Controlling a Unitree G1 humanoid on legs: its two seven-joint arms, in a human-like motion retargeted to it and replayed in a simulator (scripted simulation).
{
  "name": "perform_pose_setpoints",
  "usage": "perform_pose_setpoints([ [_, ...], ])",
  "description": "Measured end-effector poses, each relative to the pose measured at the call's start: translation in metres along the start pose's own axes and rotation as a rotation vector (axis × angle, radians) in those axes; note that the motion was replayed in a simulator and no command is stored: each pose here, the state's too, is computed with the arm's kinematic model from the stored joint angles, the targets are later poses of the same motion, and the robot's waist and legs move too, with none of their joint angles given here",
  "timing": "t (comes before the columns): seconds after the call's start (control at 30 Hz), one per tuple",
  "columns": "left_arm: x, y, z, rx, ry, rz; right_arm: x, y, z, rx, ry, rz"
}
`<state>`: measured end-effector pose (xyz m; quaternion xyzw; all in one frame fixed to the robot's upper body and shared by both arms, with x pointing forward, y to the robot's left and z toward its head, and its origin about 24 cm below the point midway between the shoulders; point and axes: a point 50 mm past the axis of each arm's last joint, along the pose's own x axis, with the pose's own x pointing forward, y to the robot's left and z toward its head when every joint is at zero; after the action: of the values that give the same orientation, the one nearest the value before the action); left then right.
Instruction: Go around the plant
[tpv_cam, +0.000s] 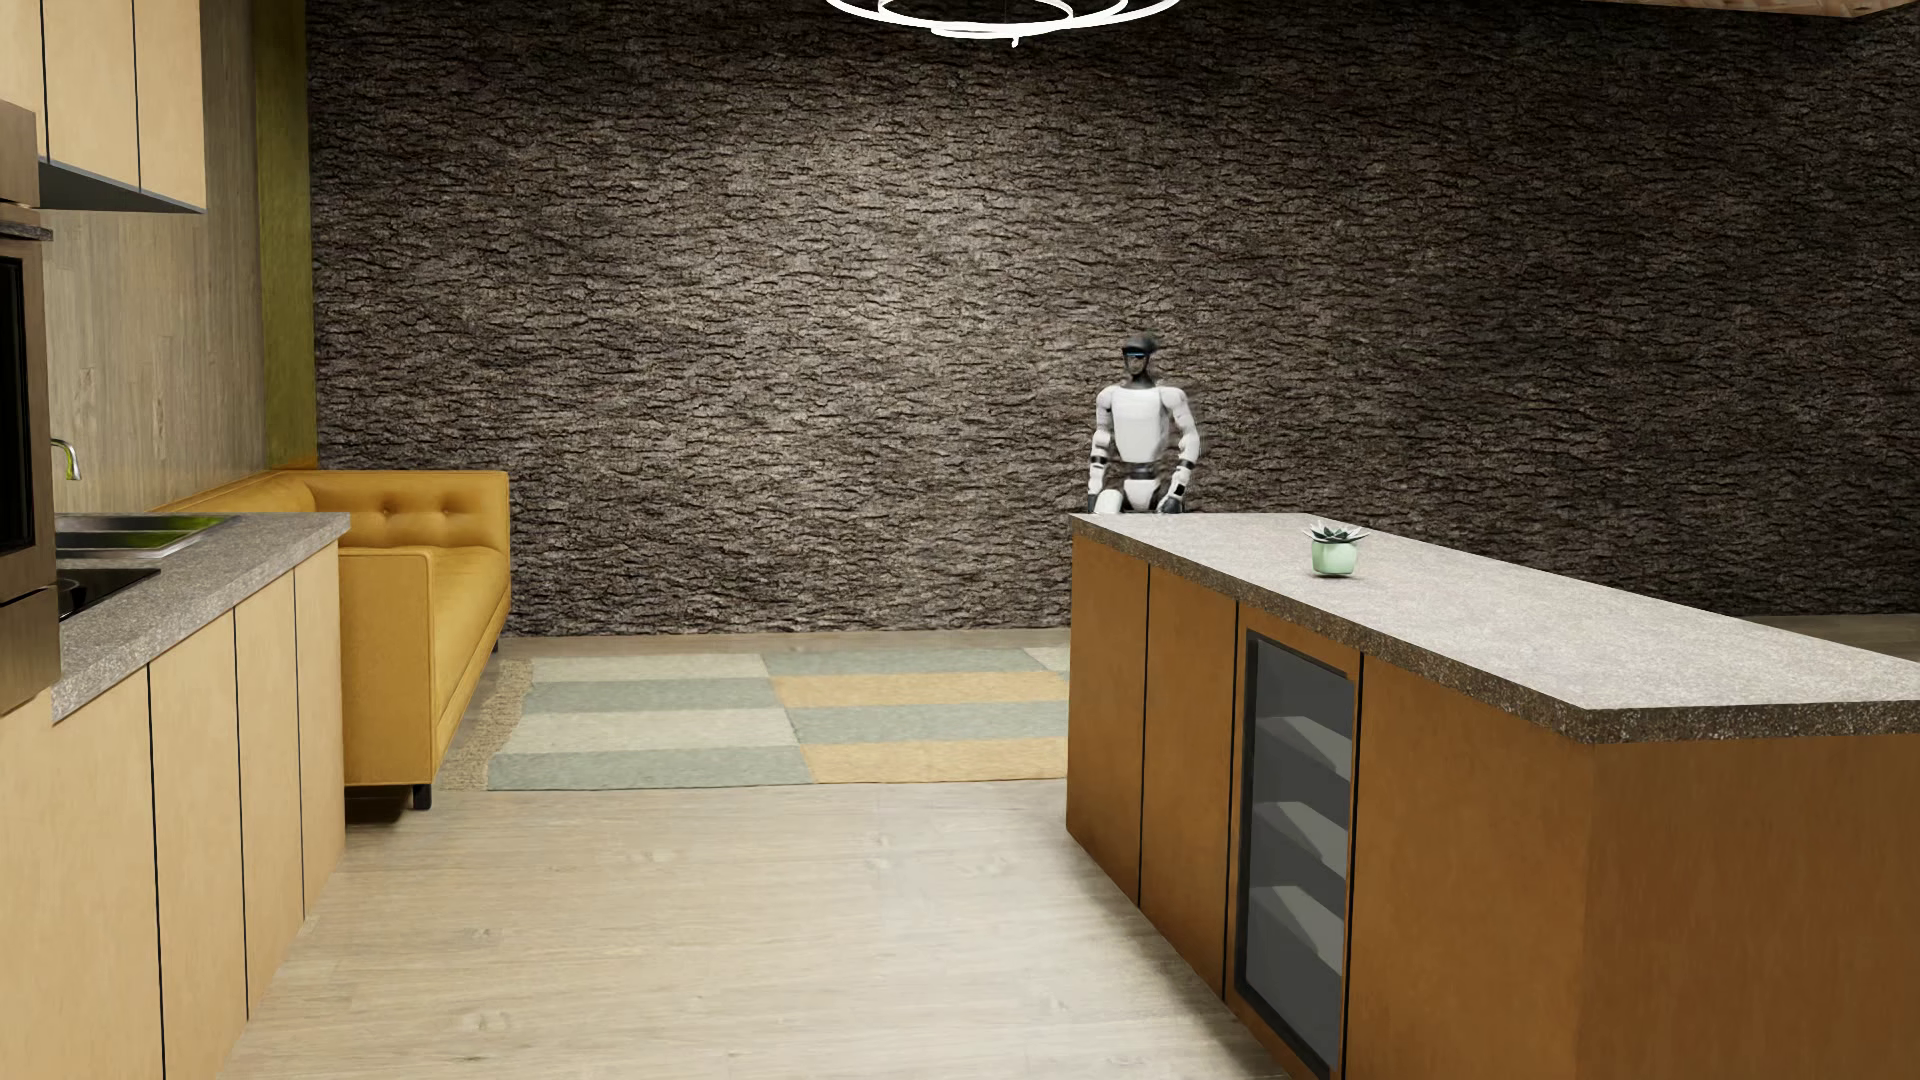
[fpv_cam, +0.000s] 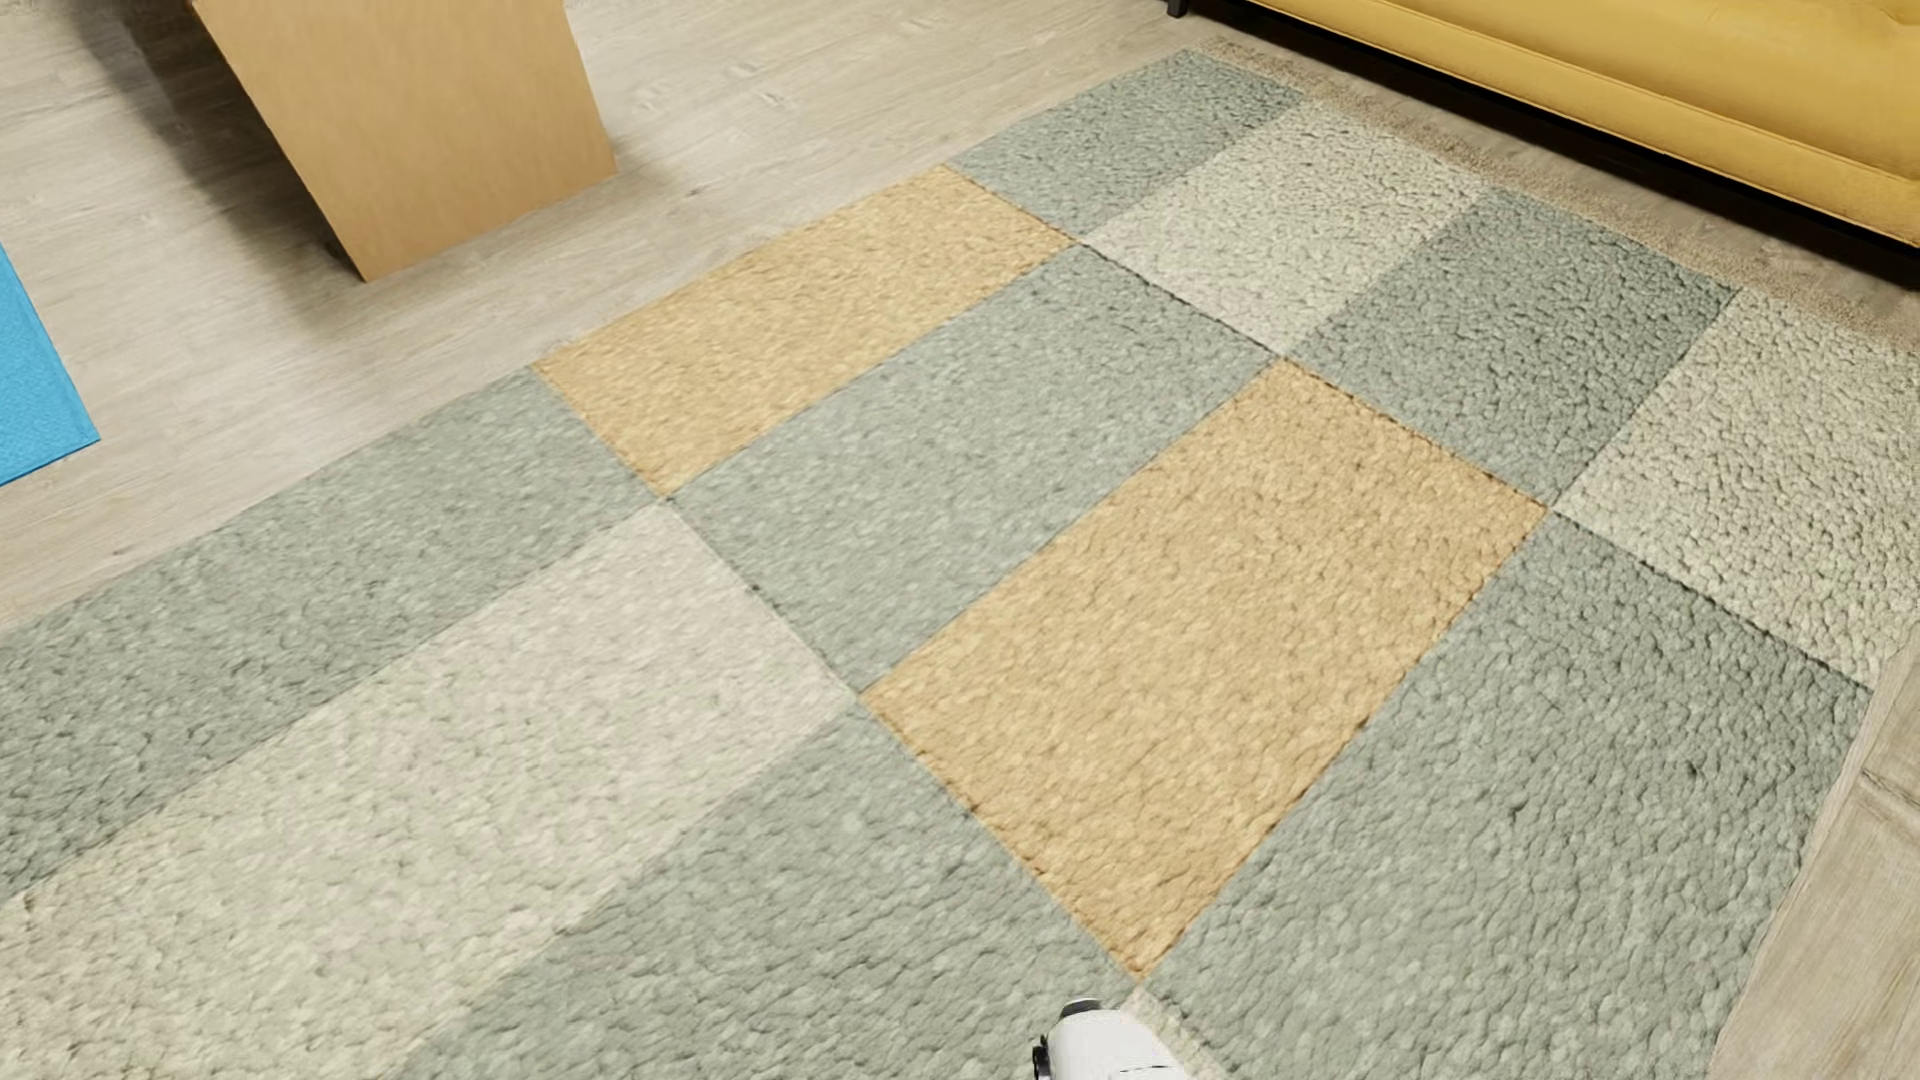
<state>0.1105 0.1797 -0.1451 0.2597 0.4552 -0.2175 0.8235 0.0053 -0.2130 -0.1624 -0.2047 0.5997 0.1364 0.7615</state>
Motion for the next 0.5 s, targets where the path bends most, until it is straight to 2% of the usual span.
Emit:
perform_pose_setpoints([
  [0.13, 0.003, 0.004, 0.000, 0.026, 0.021, 0.002, -0.002, -0.001, -0.018, 0.004, 0.072, -0.003],
  [0.3, -0.011, -0.031, -0.040, 0.032, 0.140, -0.092, -0.002, 0.002, -0.020, -0.015, 0.087, 0.010],
  [0.4, -0.020, -0.042, -0.055, 0.021, 0.179, -0.117, 0.004, -0.004, 0.009, -0.016, -0.012, -0.004],
  [0.5, -0.029, -0.046, -0.069, -0.062, 0.209, -0.094, 0.005, -0.013, 0.043, -0.009, -0.139, -0.031],
])
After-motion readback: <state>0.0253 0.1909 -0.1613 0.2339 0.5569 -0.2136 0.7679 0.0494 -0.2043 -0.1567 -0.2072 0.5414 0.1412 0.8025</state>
